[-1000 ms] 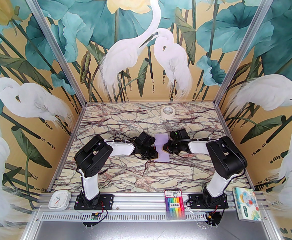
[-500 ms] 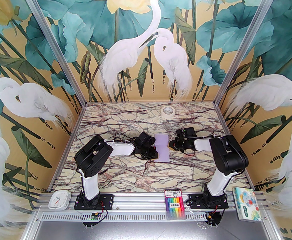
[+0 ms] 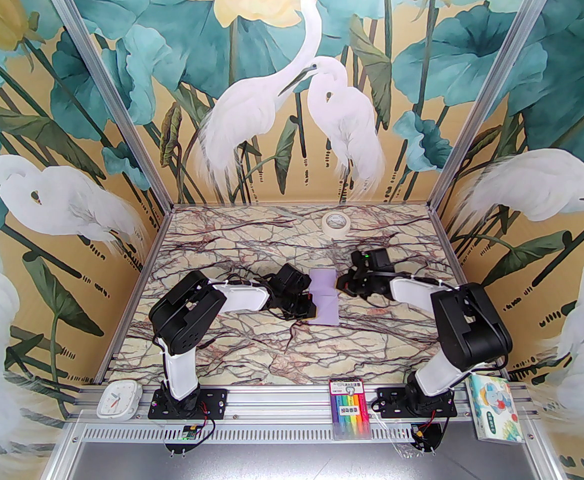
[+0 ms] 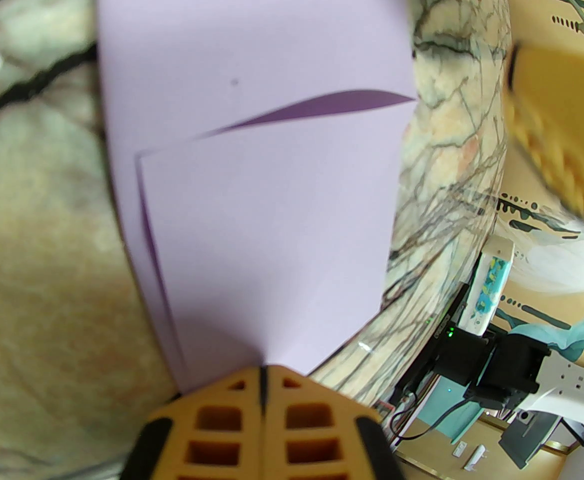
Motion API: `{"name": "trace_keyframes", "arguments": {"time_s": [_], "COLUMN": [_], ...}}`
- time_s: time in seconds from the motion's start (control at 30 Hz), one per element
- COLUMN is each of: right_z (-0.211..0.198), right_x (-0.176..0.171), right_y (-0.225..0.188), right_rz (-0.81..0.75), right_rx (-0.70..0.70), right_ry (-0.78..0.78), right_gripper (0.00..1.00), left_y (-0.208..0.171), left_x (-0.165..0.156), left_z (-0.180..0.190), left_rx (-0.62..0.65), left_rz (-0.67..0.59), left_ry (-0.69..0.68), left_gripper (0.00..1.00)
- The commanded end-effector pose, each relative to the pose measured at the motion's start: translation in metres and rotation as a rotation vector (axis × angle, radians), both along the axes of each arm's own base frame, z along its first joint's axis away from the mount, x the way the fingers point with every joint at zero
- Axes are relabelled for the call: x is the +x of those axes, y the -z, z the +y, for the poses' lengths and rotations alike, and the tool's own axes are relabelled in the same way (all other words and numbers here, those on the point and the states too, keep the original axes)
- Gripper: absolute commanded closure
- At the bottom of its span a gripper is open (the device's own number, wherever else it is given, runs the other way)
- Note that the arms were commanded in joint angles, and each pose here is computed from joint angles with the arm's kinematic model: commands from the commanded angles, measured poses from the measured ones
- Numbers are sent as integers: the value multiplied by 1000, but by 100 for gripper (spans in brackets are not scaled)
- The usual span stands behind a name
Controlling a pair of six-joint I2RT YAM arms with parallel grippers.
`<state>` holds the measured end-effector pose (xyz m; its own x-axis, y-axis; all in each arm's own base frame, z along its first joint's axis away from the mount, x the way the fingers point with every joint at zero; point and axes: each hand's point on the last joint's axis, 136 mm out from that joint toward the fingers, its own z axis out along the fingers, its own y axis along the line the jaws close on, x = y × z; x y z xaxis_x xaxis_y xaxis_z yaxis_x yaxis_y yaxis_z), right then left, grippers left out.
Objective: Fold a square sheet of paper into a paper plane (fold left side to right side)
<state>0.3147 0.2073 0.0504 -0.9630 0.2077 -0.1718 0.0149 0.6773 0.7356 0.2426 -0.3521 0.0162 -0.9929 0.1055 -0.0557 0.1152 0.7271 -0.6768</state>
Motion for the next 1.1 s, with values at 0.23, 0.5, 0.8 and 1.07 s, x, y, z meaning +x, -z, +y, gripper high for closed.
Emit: {"name": "trace_keyframes", "arguments": {"time_s": [0.23,0.5,0.8,1.07], "right_z": [1,-4,-3,-6], "right_x": [-16,-22,-20,-20], "right_y": [53,60,60,64], "right_rz": [117,135,135,149], "right_rx": [-80,-106,-107,-128], "right_ry": [22,19,25,34], "right_gripper": [100,100,100,100], "left_y": [9,-25,3,22], "left_x": [-13,15,17,-11], "left_z": [10,-26,-29,-1], "left_rx": [81,-26,2,61], "left_rz": [64,10,50,92], "left_ry": [1,15,27,36], "left_gripper": [100,99,98,98]}}
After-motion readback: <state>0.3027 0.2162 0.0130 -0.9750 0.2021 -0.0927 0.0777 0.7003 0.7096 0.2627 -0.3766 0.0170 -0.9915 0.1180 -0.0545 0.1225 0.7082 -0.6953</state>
